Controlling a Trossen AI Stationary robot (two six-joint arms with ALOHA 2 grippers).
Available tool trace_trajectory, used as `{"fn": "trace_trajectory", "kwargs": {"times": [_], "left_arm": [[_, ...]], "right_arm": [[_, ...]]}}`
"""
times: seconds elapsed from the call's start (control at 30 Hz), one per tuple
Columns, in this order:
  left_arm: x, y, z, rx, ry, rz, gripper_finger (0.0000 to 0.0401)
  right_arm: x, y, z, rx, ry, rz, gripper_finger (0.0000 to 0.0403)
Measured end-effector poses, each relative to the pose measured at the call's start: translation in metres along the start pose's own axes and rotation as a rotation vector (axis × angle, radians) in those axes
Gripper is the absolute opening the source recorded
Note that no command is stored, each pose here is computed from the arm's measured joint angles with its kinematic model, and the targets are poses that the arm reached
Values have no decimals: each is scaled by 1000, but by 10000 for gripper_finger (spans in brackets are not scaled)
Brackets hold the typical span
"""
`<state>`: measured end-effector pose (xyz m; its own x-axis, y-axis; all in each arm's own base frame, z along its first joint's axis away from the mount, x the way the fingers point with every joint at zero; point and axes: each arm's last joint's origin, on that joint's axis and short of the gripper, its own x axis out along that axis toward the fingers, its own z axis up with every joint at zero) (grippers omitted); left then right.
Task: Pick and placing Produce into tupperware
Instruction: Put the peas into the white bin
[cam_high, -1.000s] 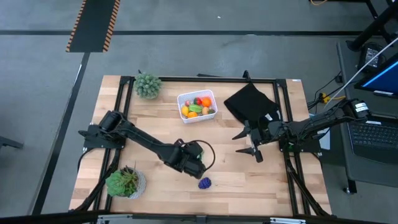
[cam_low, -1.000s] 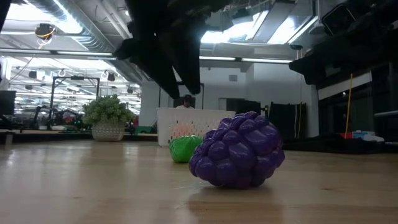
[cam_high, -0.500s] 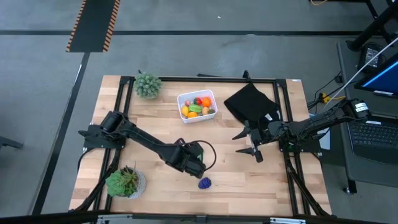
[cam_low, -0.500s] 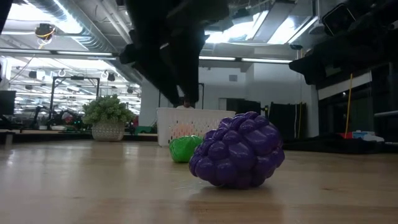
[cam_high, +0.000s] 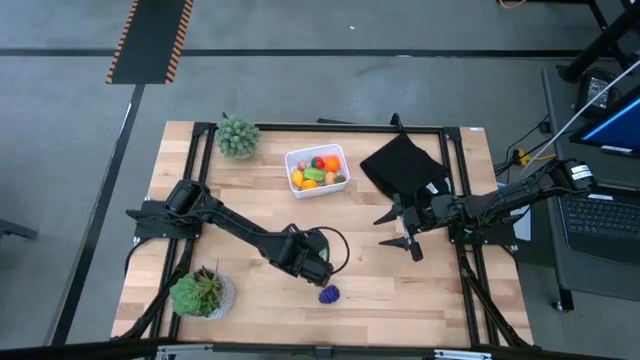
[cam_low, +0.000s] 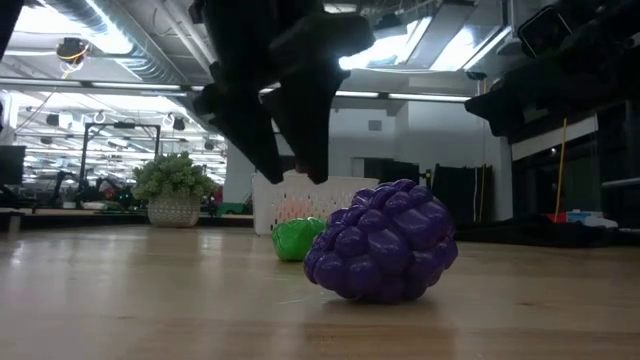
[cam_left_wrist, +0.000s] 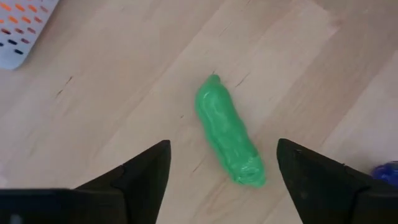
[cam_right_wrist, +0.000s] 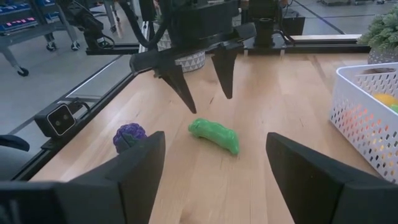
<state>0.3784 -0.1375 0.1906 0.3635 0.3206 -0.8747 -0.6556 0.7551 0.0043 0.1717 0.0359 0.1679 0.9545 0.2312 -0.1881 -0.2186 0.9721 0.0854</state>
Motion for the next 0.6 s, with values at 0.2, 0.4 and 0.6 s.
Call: {"fn": "trace_trajectory", "kwargs": {"times": [0.2,0.4,0.6], "left_arm": [[-1,-5,0,-11,-20,-33,288],[-2,-5,-2,-12,-26,-31,289],[0,-5,-1,-57,-24,-26,289]], "right_arm": [[0,0,0,17,0,0,281],[0,0,0,19,0,0,281],[0,0,0,19,0,0,281]]}}
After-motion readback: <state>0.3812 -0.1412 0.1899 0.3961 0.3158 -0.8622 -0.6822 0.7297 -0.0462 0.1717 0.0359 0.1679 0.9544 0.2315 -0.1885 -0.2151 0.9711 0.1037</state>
